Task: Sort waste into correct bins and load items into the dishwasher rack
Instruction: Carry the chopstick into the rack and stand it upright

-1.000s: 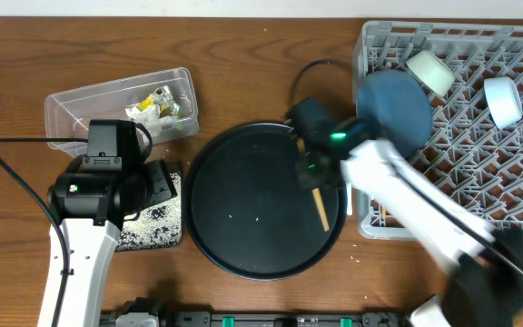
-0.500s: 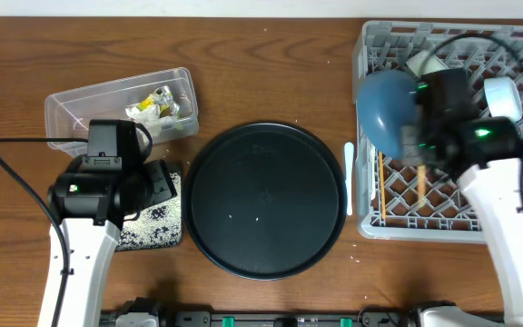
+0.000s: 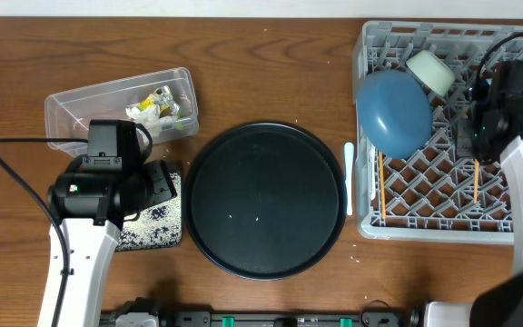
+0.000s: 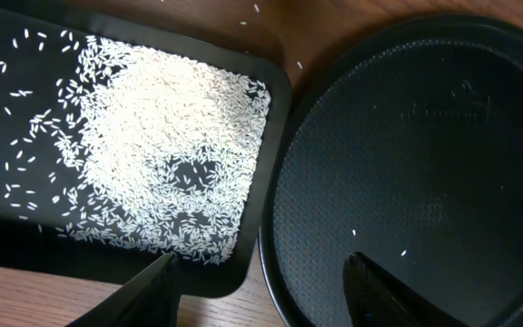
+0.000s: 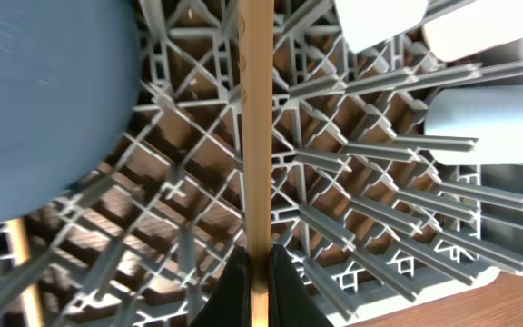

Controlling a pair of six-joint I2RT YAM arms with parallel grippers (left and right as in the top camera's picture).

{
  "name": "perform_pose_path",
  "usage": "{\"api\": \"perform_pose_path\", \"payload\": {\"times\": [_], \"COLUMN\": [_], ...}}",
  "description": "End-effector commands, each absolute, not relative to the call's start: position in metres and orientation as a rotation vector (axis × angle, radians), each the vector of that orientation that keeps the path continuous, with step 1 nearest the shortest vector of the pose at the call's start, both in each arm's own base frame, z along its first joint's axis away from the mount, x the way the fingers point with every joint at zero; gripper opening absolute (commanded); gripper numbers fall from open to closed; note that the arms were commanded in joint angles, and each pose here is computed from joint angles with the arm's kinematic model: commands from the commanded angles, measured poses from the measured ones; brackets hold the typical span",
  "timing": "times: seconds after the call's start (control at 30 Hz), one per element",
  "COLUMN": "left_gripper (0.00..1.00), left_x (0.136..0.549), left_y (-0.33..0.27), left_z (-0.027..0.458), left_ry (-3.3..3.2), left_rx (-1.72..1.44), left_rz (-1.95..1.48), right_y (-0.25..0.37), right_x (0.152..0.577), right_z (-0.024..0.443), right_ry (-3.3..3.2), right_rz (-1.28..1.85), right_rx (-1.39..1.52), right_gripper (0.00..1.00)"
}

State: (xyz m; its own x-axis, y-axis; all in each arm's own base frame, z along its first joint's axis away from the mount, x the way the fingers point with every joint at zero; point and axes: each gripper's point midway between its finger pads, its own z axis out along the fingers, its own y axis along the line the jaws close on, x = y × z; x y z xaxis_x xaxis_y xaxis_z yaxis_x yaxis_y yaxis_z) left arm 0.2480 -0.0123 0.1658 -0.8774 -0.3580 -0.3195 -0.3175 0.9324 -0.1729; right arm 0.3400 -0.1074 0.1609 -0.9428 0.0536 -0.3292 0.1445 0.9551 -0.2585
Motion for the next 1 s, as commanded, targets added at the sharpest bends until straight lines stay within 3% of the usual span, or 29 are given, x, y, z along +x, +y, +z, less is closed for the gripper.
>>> {"api": "perform_pose_path", "payload": {"times": [0.0,0.27,0.3,0.4,0.47,0.6,0.87,0.97], "left_gripper": [0.59,0.59,0.59,0.59,0.64,0.68,0.68,0.68], "left_x": [0.251,0.251,0.251,0.251,0.251,0.251,0.253,0.254], "left_y": [-0.011,-0.011,-0.011,-0.011,-0.011,-0.011,-0.011,-0.011], "left_z": [0.171,0.171,0.171,0.171,0.171,0.171,0.172,0.172], "left_ry": [2.724,2.724,2.724,2.724,2.724,2.724,2.712,2.707], "left_rx": [-0.513,-0.513,-0.513,-0.513,-0.513,-0.513,-0.511,-0.515], "left_rz": [-0.165,-0.165,-0.165,-0.165,-0.165,-0.166,-0.169,-0.170], "right_y": [-0.116,-0.115,-0.115,-0.111,-0.103,-0.089,0.002,0.039], "right_x": [0.341,0.345,0.347,0.347,0.347,0.347,0.347,0.341], "right_z": [0.141,0.113,0.113,0.112,0.110,0.117,0.176,0.191], "right_ry": [2.847,2.917,2.910,2.911,2.920,2.915,2.756,2.714], "right_rz": [-0.427,-0.394,-0.393,-0.352,-0.291,-0.165,0.448,0.550], "right_rx": [0.074,0.085,0.107,0.105,0.097,0.137,0.011,-0.132], "right_gripper": [0.01,0.04,0.10,0.48,0.50,0.46,0.10,0.02]}}
